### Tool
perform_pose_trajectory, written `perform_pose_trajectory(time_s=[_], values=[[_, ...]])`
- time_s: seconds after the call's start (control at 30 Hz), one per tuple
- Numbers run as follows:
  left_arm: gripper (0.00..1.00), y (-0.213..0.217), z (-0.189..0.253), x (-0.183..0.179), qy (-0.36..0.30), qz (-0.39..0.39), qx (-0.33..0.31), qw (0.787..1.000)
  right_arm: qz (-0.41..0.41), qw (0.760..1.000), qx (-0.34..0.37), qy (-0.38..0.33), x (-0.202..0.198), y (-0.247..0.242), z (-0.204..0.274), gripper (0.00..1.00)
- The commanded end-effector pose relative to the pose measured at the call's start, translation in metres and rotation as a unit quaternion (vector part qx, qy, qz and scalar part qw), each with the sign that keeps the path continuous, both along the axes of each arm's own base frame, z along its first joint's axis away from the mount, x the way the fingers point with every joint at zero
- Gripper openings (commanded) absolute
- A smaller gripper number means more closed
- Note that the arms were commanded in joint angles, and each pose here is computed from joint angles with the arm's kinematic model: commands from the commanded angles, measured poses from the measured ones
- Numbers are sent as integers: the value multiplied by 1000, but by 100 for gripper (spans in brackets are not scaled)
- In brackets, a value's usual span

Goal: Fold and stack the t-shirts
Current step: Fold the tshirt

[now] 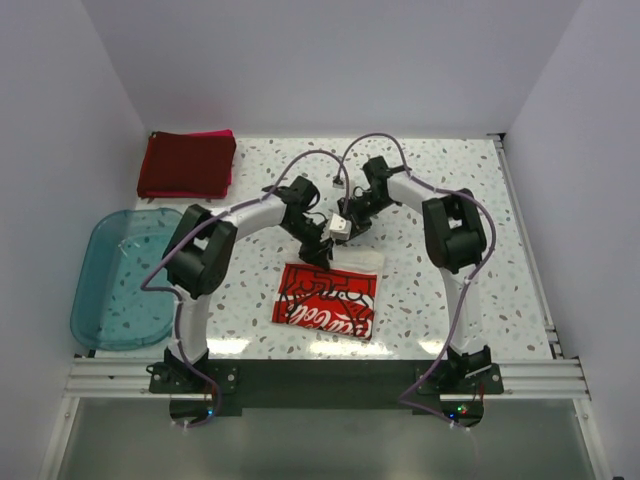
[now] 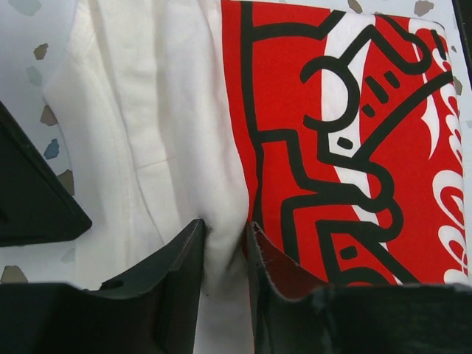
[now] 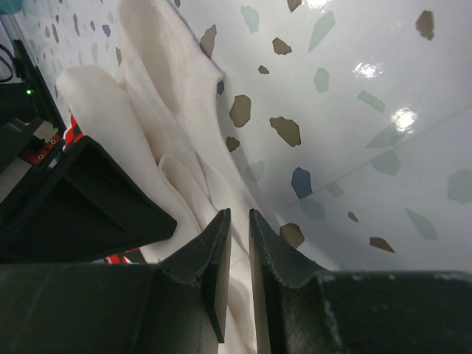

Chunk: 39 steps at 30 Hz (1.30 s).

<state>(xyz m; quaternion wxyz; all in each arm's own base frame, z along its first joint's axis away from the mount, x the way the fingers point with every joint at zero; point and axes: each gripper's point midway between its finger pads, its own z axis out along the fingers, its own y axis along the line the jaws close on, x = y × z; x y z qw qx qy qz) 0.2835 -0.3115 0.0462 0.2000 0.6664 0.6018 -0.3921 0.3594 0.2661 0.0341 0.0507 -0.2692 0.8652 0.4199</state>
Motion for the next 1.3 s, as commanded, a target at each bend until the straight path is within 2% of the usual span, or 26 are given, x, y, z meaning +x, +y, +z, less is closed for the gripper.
perform_pose_trajectory(time_s=[0.0, 0.03, 0.13, 0.3, 0.43, 0.7, 1.0, 1.27], values=[[32, -8, 9, 0, 10, -9, -14, 1000, 9, 1000, 14, 5, -4, 12, -6, 20], [23, -9, 10, 0, 12, -9, -15, 1000, 12, 1000, 12, 4, -5, 12, -8, 20], [10, -11, 21, -1, -5, -14, -29, 999, 19, 1000, 9, 11, -10, 13, -17, 19], [0, -13, 32, -8, -75, -34, -33, 996, 35, 999, -4, 13, -17, 13, -36, 19], [0, -19, 54, -3, -145, -34, -60, 987, 45, 999, -14, 13, -21, 9, -45, 19], [0, -20, 77, 18, -230, -28, -74, 970, 54, 998, -8, 21, -29, 7, -49, 20], [0, -19, 87, 48, -288, -3, -89, 954, 57, 998, 2, 31, -36, 8, -47, 20], [0, -18, 86, 61, -305, -7, -94, 948, 57, 998, 1, 34, -37, 9, -48, 20]])
